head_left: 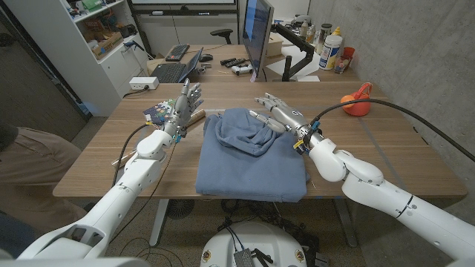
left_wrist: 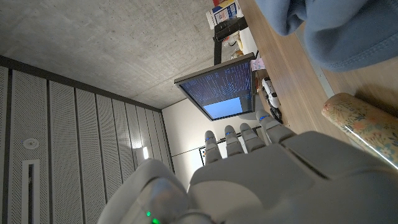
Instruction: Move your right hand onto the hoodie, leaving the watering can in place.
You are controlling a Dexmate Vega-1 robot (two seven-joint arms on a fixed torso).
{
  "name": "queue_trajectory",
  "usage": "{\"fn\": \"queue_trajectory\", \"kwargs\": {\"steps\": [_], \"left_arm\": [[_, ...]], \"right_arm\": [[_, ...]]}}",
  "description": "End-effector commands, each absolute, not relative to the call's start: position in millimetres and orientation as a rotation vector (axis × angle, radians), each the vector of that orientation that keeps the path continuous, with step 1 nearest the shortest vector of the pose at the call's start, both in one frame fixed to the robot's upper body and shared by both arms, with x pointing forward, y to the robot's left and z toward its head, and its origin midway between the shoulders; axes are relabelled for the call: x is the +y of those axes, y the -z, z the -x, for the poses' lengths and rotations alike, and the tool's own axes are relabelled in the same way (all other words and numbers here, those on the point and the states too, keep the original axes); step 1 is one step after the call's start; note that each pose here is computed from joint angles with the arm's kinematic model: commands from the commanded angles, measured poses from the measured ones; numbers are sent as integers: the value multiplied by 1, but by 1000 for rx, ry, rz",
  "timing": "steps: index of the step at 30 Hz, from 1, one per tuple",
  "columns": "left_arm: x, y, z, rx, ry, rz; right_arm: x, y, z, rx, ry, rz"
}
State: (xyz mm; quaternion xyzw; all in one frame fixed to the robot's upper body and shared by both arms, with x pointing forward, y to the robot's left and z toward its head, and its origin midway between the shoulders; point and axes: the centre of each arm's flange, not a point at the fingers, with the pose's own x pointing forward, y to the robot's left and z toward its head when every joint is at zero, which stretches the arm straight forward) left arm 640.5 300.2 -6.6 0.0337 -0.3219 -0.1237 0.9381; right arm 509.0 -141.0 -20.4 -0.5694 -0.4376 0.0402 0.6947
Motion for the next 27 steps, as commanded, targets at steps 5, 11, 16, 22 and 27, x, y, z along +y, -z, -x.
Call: {"fn": "queue_trajectory", "kwargs": {"steps": [5,11,16,22,27], "left_arm": [[300,6,-643,-653,252,-67],[302,6,-643,-656,246,-65],[303,7,-643,-654,246,-63],[304,7,-643,-657,243,-60],[305,7,-642,-660,241,-61]], "right_arm": [[-125,27,-501,-984,-56,1372],[-118,29,-500,-994,-64,1388],[-112,32,-499,-1002,-85,1399],[-108,34,-499,-1001,-94,1399],[-103,36,-500,-1008,-111,1408]]}}
